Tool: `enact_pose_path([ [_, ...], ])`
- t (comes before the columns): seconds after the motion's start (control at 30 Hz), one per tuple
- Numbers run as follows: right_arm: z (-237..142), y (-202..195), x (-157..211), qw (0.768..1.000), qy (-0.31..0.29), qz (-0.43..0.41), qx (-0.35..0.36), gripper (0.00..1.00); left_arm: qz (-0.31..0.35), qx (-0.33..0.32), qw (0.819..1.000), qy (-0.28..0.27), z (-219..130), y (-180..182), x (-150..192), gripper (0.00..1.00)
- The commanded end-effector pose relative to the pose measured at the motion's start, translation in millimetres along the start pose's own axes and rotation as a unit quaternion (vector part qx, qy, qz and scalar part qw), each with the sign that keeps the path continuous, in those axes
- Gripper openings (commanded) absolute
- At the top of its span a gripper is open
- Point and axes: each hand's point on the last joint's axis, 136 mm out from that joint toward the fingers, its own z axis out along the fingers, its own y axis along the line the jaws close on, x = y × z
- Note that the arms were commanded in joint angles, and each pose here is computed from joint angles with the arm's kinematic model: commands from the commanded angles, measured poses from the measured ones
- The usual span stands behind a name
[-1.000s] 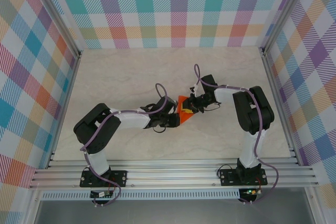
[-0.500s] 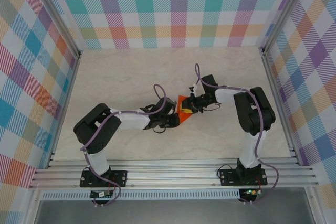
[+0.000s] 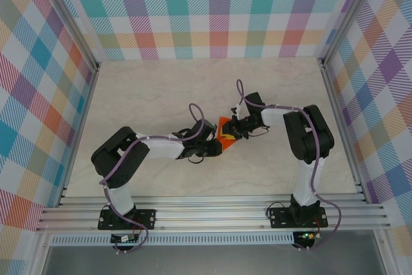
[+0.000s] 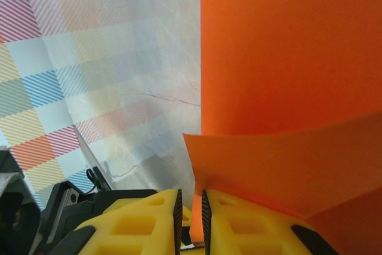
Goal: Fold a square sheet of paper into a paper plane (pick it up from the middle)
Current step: Fourth fold the wing at the center of the table.
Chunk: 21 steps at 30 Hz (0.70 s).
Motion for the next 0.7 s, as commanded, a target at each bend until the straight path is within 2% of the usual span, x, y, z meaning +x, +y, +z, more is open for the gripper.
enact_pose_path([
  [0.0, 2.4, -1.3, -3.7, 1.000, 0.002, -0.004, 0.010, 0.18, 0.005, -0.019, 1.000, -0.003, -5.7, 9.5, -0.3, 0.27],
  [0.23, 1.0, 1.3, -4.6, 1.000, 0.001, -0.007, 0.009, 0.18, 0.026, -0.032, 0.999, -0.001, -12.7, 11.6, -1.2, 0.36],
  [0.67, 0.8, 2.2, -3.8, 1.000, 0.002, -0.008, 0.007, 0.18, 0.048, -0.024, 0.998, -0.024, -25.2, 0.6, -14.2, 0.42],
])
